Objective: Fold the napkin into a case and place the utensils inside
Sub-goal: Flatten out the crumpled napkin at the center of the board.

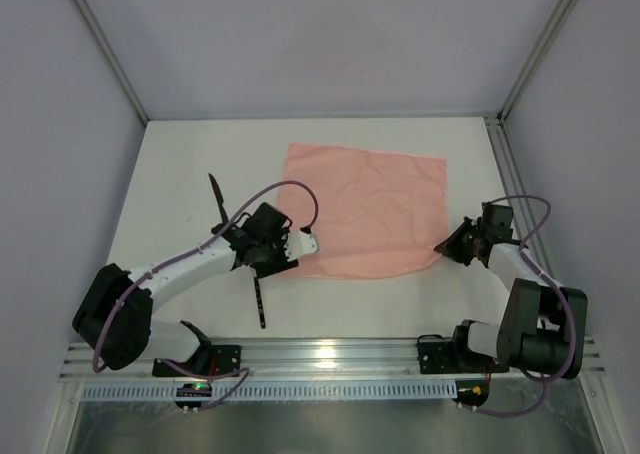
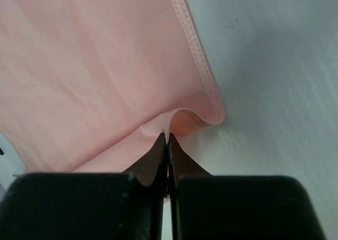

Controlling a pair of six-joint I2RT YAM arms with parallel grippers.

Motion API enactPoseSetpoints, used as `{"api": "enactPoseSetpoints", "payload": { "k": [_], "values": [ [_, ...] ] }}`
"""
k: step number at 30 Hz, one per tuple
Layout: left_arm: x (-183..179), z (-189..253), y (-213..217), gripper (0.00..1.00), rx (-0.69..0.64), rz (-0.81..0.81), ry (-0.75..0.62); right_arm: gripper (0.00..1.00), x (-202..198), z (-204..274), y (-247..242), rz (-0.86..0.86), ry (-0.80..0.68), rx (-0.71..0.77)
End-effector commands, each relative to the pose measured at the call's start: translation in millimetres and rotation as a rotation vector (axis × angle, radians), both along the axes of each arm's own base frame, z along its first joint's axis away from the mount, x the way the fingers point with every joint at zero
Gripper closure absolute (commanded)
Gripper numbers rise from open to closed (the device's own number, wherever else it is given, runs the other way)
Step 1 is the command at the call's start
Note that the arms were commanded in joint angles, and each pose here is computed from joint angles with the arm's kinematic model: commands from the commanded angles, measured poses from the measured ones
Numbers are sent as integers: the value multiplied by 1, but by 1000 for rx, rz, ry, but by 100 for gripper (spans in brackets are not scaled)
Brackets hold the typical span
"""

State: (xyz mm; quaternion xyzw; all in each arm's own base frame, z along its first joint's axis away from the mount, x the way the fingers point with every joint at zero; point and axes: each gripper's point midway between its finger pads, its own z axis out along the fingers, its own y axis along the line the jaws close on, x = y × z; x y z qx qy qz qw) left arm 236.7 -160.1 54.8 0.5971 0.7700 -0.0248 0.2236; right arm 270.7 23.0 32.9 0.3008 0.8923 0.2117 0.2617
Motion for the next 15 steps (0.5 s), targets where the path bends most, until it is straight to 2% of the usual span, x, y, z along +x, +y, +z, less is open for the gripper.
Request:
{"api": "enactPoseSetpoints", "payload": {
  "k": [1,6,11,15],
  "values": [
    [-7,7,-10,48,-7,-9,-36,96,24,11,-21,-30,-51,-35],
    [-15,-5,-24,49,37,-65,-56,96,23,-4,-17,-10,-10,-6],
    [-32,-23,-20,62,116,-134,-35,96,24,-9,-19,-9,0,-16],
    [-38,-22,-18,62,136,-172,-57,96,28,-6,-24,-21,-1,-27]
  ]
}}
